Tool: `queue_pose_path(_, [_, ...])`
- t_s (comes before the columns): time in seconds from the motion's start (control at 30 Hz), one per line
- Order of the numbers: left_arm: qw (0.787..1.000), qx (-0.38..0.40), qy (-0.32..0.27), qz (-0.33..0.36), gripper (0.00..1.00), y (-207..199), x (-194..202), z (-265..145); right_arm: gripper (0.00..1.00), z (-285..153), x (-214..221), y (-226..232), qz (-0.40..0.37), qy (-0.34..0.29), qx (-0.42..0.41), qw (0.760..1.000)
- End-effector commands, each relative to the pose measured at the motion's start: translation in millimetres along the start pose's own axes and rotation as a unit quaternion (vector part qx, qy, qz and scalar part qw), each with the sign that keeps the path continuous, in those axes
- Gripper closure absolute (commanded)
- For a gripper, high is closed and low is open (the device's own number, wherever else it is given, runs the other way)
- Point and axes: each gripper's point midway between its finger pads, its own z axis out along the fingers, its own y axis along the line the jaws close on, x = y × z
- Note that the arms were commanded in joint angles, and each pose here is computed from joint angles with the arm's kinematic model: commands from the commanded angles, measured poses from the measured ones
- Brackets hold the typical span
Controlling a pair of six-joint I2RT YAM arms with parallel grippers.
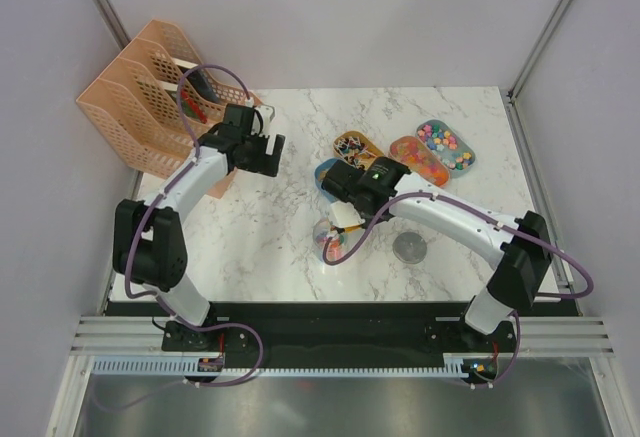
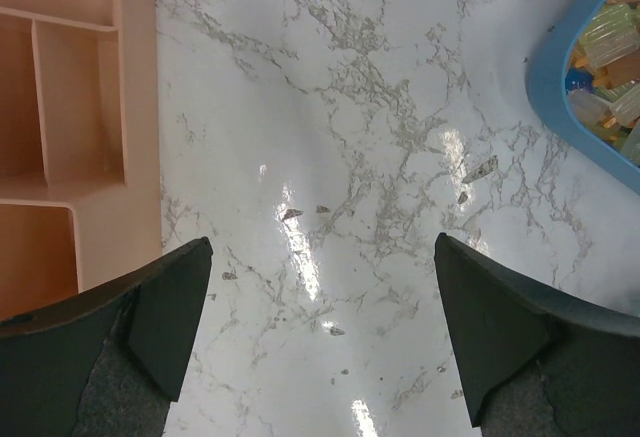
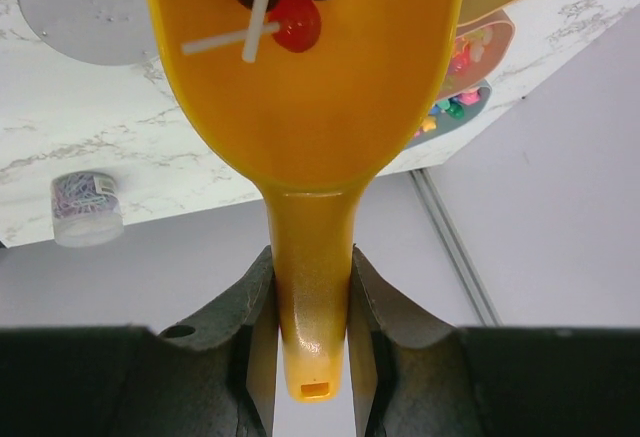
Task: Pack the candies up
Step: Place the fake candies in the packing bottle.
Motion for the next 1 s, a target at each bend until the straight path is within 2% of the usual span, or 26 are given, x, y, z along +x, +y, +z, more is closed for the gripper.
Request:
queue_pose_path(0.0, [0.999,-0.001,-0.052,-0.013,0.0,-3,-23,-17,1.0,-9,25,8,-0.036,0.079,-0.003,0.996])
queue_pose_path(0.33, [0.998,0.004,-0.063,-0.008,0.0,-8,-27,-24,1.0,-18,27,0,-0.073,0.122,0.037,0.989])
queue_pose_path(0.53, [0.997,0.018,-0.073,-0.004,0.0,-15,-29,-32,1.0,-24,24,-2,-0.082,0.126,0.052,0.987])
queue_pose_path(0.63, [0.996,0.047,-0.079,-0.014,0.0,-27,-29,-39,1.0,-26,25,-5,-0.079,0.128,0.056,0.987])
queue_pose_path(0.77, [0.986,0.143,-0.084,-0.005,0.02,-61,-30,-59,1.0,-35,22,-14,-0.045,0.107,0.072,0.991])
queue_pose_path(0.83, [0.98,0.184,-0.079,0.002,0.22,-76,-26,-68,1.0,-41,17,-20,0.013,0.066,0.072,0.995])
queue_pose_path(0.87, [0.972,0.222,-0.083,0.008,0.4,-88,-28,-77,1.0,-39,13,-23,0.037,0.054,0.066,0.996])
queue_pose_path(0.9, [0.967,0.24,-0.087,0.012,0.97,-93,-28,-84,1.0,-40,9,-26,0.09,0.02,0.053,0.994])
queue_pose_path(0.97, [0.951,0.295,-0.087,0.017,0.98,-111,-28,-97,1.0,-31,2,-27,0.138,-0.004,0.025,0.99])
